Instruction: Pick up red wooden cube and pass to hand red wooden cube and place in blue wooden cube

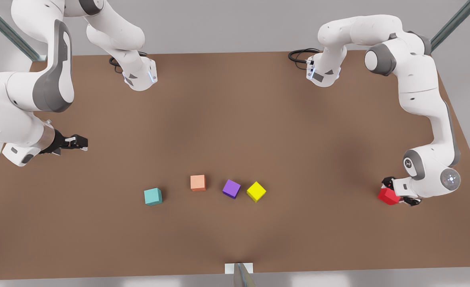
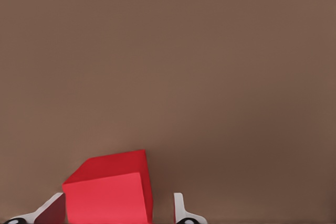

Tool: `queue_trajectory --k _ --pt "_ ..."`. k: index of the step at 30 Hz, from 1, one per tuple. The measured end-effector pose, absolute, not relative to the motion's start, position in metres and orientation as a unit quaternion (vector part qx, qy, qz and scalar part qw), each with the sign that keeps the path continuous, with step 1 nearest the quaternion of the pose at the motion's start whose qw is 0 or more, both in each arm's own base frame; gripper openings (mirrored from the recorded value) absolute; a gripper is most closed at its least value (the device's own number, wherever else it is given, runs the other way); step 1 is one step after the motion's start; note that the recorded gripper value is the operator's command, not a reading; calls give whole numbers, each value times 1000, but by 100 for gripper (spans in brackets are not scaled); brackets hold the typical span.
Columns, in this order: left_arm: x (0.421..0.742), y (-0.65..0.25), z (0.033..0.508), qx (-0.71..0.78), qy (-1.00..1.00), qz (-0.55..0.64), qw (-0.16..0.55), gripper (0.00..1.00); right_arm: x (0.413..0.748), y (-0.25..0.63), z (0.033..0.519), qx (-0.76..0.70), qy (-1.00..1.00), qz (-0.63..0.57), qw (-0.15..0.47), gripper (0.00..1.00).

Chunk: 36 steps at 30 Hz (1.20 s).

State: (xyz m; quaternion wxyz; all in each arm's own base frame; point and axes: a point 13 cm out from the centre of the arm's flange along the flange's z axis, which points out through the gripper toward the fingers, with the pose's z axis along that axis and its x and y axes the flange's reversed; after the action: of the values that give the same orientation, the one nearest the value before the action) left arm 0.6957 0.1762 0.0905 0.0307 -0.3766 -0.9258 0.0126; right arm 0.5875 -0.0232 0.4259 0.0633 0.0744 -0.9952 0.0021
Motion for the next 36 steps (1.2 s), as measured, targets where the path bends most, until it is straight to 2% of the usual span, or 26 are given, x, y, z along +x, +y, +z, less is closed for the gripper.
queue_trajectory --k 15,23,28,32,34,36 --pt "691 194 87 -337 -940 -1 44 100 586 -21 420 80 -994 1 69 100" --pt "682 193 50 -327 -943 5 58 100 585 -18 417 84 -994 1 73 100" --pt "686 193 45 -323 -945 1 51 100 584 -13 414 88 -993 1 75 100" --pt "693 190 45 -323 -945 -5 40 94 584 -14 413 88 -993 1 76 100" --pt "696 190 46 -323 -946 -9 35 75 583 -14 412 89 -993 1 78 100" --pt "699 191 47 -322 -946 -12 30 67 582 -13 411 89 -993 1 79 100"
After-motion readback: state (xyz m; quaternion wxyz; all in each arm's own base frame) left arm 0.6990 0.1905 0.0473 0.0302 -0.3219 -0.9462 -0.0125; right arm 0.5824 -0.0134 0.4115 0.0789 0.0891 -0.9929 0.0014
